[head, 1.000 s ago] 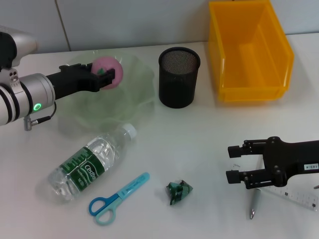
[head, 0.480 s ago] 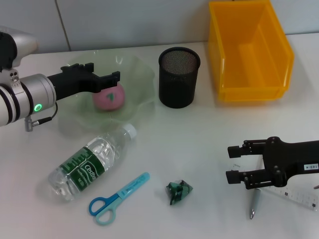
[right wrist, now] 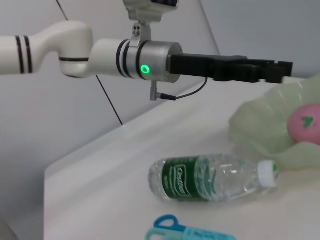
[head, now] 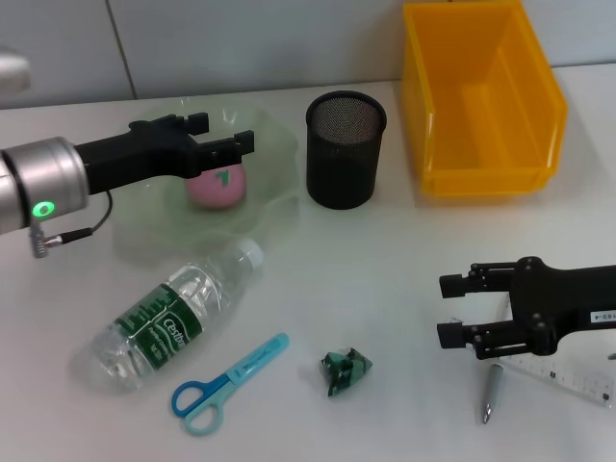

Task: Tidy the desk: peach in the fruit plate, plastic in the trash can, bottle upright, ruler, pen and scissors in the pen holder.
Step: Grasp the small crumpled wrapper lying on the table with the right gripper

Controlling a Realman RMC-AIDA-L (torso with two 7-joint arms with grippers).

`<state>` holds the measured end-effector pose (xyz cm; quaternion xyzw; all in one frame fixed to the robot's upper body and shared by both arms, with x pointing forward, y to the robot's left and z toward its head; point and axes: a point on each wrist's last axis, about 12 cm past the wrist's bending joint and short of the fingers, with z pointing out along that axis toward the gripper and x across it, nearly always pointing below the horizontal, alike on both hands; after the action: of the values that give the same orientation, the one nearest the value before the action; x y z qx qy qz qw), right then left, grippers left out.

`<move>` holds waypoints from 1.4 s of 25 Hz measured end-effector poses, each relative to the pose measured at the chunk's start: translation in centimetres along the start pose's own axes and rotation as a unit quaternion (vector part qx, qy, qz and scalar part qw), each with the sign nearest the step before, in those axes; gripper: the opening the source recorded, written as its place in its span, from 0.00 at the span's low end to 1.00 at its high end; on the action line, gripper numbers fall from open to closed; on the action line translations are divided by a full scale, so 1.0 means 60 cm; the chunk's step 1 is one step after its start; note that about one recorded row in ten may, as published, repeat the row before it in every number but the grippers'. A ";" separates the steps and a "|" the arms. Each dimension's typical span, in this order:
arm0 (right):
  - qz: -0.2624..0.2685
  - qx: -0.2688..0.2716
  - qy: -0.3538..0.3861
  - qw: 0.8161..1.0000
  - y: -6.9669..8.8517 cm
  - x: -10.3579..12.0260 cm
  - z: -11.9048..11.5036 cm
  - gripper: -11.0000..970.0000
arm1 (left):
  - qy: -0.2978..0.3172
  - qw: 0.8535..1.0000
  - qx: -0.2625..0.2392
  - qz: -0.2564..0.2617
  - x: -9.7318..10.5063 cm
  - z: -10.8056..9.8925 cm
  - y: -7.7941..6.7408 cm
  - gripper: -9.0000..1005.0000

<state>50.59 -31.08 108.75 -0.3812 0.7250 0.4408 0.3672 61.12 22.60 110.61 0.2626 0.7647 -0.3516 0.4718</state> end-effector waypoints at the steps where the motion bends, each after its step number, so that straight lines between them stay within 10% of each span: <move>1: -0.001 -0.002 -0.003 1.000 0.001 -0.002 -0.001 0.79 | -0.006 1.000 0.017 -0.001 -0.002 -0.011 -0.002 0.86; 14: 0.011 0.000 0.004 1.000 -0.010 -0.028 -0.012 0.79 | 0.046 0.976 0.210 0.021 0.033 -0.075 -0.059 0.86; 23: -0.025 -0.058 0.104 0.993 0.000 -0.135 0.002 0.79 | 0.054 0.973 0.221 0.045 0.077 -0.085 -0.075 0.86; 35: -0.119 -0.126 0.318 0.932 0.024 -0.241 0.108 0.79 | 0.092 0.972 0.209 0.055 0.096 -0.111 -0.065 0.86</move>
<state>56.98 -21.34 119.61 -0.6280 0.6916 0.3373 0.1164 52.30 25.82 108.54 0.4280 0.6988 -0.4519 0.3526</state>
